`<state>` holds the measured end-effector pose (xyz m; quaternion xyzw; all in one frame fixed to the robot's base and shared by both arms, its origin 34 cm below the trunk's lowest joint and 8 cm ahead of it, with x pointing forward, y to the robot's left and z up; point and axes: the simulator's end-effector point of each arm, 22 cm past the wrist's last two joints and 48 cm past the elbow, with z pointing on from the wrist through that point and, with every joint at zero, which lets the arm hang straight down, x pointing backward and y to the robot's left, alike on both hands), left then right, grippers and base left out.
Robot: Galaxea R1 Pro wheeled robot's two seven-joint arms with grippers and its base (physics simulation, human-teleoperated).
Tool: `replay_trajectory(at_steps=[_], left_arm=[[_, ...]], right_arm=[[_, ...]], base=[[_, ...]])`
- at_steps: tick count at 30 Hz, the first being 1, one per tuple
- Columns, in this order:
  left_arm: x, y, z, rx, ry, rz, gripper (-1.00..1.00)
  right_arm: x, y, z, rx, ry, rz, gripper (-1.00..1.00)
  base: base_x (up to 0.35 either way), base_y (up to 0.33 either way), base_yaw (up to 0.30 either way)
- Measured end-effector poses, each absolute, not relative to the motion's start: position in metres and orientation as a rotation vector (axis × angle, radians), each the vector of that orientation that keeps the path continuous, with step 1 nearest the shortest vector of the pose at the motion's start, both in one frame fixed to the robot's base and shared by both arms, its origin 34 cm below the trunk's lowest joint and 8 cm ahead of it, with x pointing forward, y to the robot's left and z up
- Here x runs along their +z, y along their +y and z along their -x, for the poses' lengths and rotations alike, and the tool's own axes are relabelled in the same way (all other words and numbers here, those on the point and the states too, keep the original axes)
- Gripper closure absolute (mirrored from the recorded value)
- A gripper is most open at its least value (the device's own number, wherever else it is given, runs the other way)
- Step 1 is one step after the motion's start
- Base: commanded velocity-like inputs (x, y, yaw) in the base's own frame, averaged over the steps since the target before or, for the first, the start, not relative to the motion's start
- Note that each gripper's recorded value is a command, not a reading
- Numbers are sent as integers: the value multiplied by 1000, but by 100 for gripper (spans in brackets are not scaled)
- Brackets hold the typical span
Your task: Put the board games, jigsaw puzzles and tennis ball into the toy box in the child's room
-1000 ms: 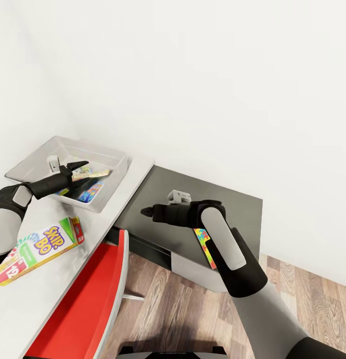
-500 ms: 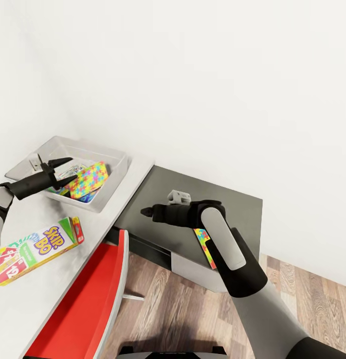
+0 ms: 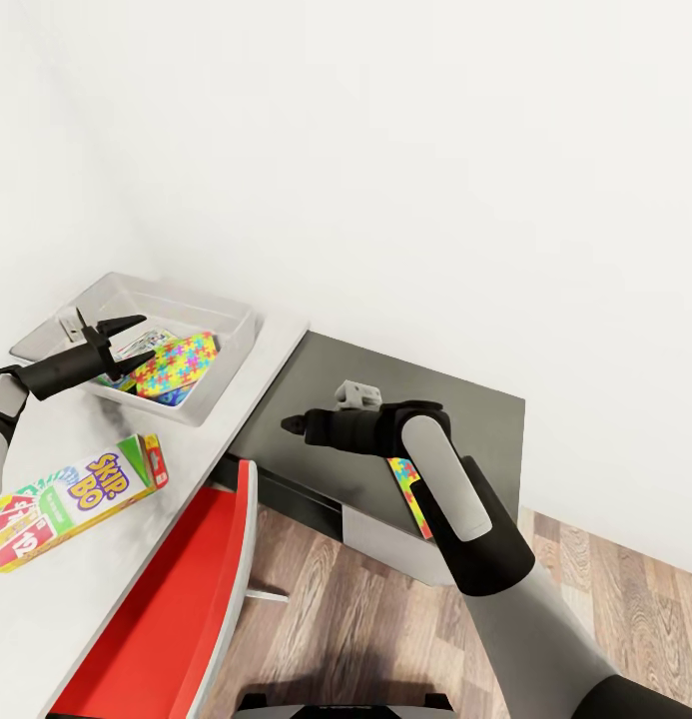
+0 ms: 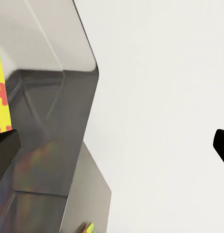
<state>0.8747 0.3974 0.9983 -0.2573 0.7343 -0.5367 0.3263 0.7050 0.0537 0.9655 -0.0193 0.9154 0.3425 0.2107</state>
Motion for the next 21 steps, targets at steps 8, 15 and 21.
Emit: replay_trajectory(at_steps=[8,15,21], left_arm=[[996,395,-873,-1400,1947,662,-100],[991,391,-871,-1384,1988,635,-100],[991,393,-871,-1376,1994,631,-100]], right_arm=[[966,54,-705,954,2544,53,-100],[966,54,-705,954,2543,53,-100],[965,54,-706,954,2543,51,-100]], base=[[0,0,0],[-19,16,0],[-153,119,0]])
